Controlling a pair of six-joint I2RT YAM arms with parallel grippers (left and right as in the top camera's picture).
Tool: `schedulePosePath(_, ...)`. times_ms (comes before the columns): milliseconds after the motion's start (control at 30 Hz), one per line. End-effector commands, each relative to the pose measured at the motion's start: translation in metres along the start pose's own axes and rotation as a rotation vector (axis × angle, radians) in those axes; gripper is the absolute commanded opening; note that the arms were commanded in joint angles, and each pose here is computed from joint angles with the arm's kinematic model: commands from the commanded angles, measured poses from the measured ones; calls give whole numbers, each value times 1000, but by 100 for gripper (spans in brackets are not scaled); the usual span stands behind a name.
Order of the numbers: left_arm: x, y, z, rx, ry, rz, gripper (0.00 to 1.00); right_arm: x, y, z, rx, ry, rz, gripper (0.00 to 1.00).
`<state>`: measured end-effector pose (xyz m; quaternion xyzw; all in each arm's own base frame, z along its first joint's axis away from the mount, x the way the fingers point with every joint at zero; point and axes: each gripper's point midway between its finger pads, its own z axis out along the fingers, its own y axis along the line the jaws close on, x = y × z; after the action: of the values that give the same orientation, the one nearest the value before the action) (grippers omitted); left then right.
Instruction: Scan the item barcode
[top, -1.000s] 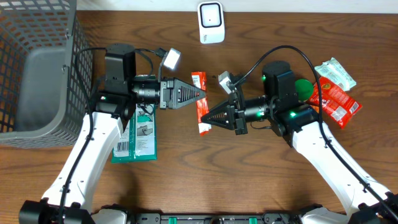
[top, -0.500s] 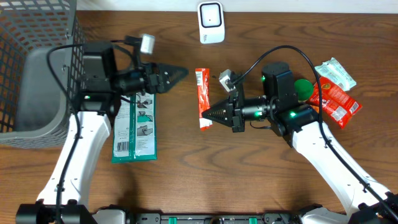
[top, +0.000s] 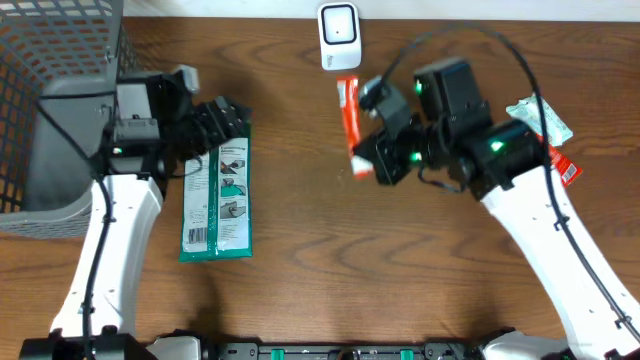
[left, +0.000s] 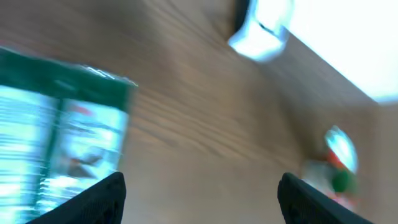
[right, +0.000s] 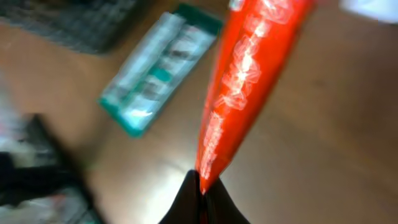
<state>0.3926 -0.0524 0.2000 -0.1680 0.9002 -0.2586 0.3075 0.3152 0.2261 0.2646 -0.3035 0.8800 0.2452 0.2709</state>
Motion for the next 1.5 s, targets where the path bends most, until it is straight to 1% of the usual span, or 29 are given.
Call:
schedulePosePath(0,-41,35,-23,-255,-199,-7,79,-13,-60,-6,346,76,-103,1)
schedulePosePath(100,-43,44,-26,-311,-218,-11,79,-21,-89,-9,486,184,-209,1)
schedulePosePath(167,-40,46,-25,-319,-202,-15,79,-33,-117,-10,622,255,-311,1)
schedulePosePath(267,-36,48,-25,-326,-188,-18,79,-52,-137,1,696,277,-452,1)
schedulePosePath(300,-35,49,-25,-329,-184,-20,80,-58,-142,6,709,275,-499,1)
schedulePosePath(333,-34,49,-25,-329,-183,-20,88,-65,-147,11,728,265,-528,1)
schedulePosePath(533,-35,49,-25,-329,-183,-20,88,-102,-172,33,834,178,-608,1)
schedulePosePath(633,-35,49,-25,-329,-183,-20,89,-120,-190,47,903,126,-617,1)
schedulePosePath(700,-35,49,-25,-329,-183,-20,89,-126,-202,61,931,115,-638,1)
schedulePosePath(800,-35,49,-25,-329,-183,-20,89,-130,-222,82,989,120,-668,1)
schedulePosePath(900,-35,49,-25,-329,-183,-20,89,-129,-240,108,1018,146,-743,1)
schedulePosePath(1100,-35,49,-25,-329,-183,-20,89,-132,-272,148,1078,63,-731,1)
schedulePosePath(1233,-35,49,-25,-329,-183,-20,89,-124,-279,179,1030,54,-786,1)
schedulePosePath(1467,-35,49,-25,-329,-183,-20,89,-103,-292,216,1005,81,-813,1)
